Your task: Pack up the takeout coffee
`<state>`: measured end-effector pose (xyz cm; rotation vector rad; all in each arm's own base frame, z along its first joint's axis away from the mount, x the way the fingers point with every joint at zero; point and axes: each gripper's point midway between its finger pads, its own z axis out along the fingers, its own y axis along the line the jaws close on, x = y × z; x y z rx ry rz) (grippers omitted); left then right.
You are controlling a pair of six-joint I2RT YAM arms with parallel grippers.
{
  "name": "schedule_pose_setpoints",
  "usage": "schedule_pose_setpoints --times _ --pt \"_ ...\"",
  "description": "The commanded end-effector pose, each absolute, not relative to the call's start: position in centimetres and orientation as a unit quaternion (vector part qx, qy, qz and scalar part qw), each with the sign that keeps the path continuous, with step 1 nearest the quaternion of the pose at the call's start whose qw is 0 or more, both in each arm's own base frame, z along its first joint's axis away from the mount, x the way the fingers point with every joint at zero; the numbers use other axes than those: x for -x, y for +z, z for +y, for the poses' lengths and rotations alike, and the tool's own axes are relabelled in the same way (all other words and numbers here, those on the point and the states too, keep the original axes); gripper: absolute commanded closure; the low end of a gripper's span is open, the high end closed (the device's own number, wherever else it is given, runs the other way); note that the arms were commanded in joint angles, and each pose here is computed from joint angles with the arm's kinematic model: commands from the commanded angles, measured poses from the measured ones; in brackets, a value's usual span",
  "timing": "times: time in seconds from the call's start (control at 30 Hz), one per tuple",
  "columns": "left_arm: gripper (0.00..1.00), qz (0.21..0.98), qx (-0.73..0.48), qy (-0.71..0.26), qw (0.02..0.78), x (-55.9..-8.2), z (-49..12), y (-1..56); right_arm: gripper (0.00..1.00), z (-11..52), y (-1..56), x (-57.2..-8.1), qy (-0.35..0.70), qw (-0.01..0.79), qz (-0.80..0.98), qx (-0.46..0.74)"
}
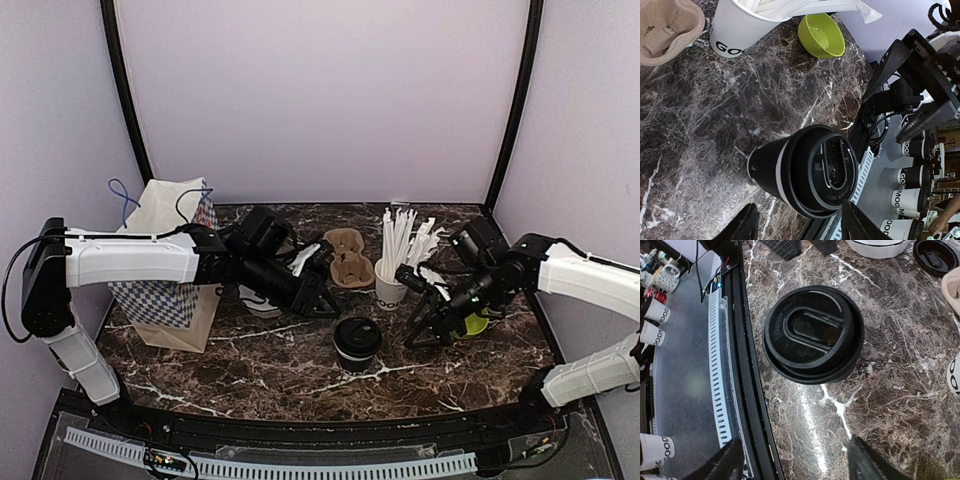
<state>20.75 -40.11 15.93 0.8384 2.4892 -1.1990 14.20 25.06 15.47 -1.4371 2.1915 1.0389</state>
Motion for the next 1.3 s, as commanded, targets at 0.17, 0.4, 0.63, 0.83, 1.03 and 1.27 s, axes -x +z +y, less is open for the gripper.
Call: schedule_pose_setpoints --times 0.17,0.4,0.63,0.83,1.03,1.27 --pt "0.42 0.841 -0.299 -0.435 0.116 -19.5 -41.8 15.5 0.53 27.0 16.0 -15.7 0.405 0.171 0.765 0.47" --pt "0.41 0.844 -0.301 -0.43 0.112 -19.4 -42.1 14.5 0.5 27.6 15.1 -16.5 0.407 0.166 0.773 0.458" --pt "0.46 0.853 -0.308 -0.411 0.092 -18.9 -41.6 12.0 0.52 28.0 14.1 -16.6 0.412 0.147 0.776 0.455" --pt "0.53 0.87 -0.306 -0.381 0.067 -18.3 -40.4 8.8 0.55 28.4 13.1 -16.9 0.408 0.136 0.781 0.453" --pt "0.58 0.879 -0.305 -0.362 0.053 -17.9 -39.5 6.9 0.57 29.0 12.1 -16.8 0.409 0.111 0.784 0.453" --pt "0.62 0.902 -0.296 -0.313 0.035 -17.6 -37.6 3.6 0.57 29.8 11.5 -16.6 0.413 0.088 0.783 0.457"
